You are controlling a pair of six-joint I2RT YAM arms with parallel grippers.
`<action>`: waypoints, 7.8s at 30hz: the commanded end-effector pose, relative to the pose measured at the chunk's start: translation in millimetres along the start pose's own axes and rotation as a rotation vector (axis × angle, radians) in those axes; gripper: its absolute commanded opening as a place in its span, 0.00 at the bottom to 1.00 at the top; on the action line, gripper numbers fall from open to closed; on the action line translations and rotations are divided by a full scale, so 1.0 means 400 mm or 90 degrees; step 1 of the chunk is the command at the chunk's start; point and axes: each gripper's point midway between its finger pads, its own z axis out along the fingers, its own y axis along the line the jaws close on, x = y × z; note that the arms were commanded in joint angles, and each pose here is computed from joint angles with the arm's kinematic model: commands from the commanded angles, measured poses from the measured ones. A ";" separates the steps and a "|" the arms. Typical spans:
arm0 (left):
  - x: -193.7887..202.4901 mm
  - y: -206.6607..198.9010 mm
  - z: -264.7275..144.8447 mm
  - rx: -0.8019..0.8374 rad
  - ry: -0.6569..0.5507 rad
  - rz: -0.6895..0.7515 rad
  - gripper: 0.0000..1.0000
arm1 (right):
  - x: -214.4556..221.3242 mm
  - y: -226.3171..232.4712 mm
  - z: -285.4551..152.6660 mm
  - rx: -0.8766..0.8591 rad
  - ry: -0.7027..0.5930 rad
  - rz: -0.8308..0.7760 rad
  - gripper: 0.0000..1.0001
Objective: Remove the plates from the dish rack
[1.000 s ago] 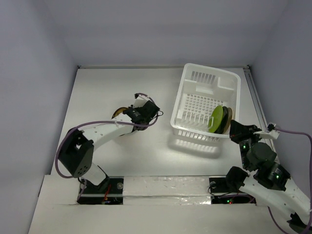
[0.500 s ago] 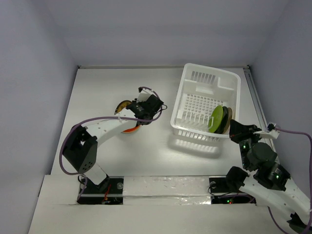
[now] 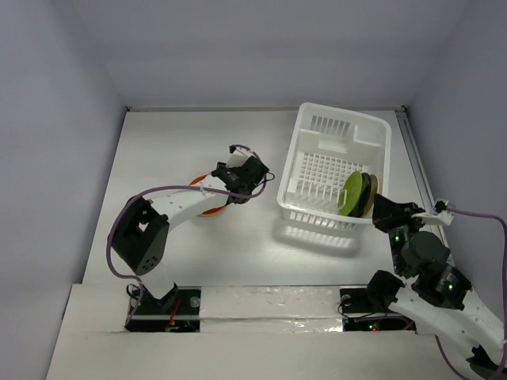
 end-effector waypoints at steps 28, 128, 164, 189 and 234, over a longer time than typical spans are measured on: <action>-0.003 0.020 -0.010 -0.020 0.012 0.003 0.82 | 0.006 0.016 0.010 0.000 0.002 -0.009 0.14; -0.035 0.433 -0.533 0.425 -0.460 -0.549 0.39 | 0.114 -0.136 0.325 0.372 0.344 -0.568 0.00; -0.042 0.445 -0.523 0.402 -0.470 -0.558 0.69 | 0.448 0.647 0.296 -0.226 0.355 -0.274 0.00; -0.046 0.435 -0.507 0.391 -0.460 -0.547 0.70 | 0.967 0.644 0.276 -0.248 0.616 -0.170 0.45; -0.068 0.356 -0.523 0.470 -0.455 -0.464 0.50 | 0.113 -0.227 0.255 0.456 0.324 -0.375 0.36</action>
